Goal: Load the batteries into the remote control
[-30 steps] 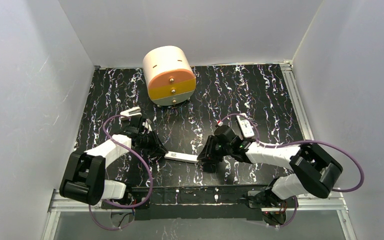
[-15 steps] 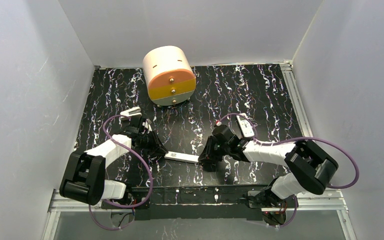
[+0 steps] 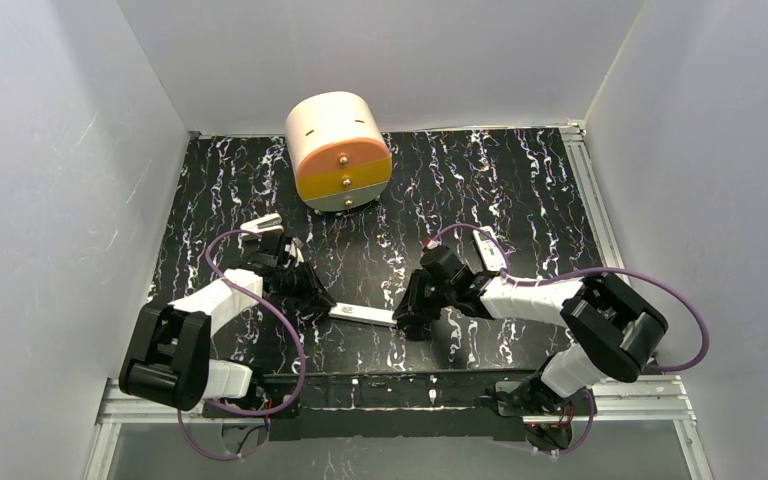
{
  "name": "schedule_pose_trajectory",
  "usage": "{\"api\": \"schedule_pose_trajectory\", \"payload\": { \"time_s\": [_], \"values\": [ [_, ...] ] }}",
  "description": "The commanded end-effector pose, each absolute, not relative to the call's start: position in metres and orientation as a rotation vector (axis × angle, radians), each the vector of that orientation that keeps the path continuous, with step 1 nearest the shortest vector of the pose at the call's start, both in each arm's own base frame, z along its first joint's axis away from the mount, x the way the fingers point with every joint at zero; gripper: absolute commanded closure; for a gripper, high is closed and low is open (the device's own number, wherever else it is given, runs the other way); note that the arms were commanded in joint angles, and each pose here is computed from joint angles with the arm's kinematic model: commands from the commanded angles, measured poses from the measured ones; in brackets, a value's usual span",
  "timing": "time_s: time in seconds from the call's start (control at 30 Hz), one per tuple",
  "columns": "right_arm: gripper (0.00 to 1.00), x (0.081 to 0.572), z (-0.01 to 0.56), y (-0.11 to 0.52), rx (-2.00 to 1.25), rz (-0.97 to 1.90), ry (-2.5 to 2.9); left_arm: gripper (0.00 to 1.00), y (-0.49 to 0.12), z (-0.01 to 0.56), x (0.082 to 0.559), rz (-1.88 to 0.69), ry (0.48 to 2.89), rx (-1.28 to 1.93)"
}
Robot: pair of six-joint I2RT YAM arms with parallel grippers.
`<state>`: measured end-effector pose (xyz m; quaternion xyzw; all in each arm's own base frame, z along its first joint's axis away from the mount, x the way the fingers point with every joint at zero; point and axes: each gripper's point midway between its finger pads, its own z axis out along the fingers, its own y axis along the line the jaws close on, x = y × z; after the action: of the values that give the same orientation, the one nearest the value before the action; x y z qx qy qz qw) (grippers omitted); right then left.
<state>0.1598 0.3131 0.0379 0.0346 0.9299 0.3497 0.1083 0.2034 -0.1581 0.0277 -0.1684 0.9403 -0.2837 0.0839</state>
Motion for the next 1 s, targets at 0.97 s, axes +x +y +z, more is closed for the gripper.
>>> {"api": "schedule_pose_trajectory", "payload": {
  "time_s": [0.97],
  "values": [
    [0.67, 0.168, 0.024, 0.317, -0.050, 0.699, 2.788, 0.77, -0.131, -0.013, 0.152, -0.592, 3.016, -0.560]
  ]
}}
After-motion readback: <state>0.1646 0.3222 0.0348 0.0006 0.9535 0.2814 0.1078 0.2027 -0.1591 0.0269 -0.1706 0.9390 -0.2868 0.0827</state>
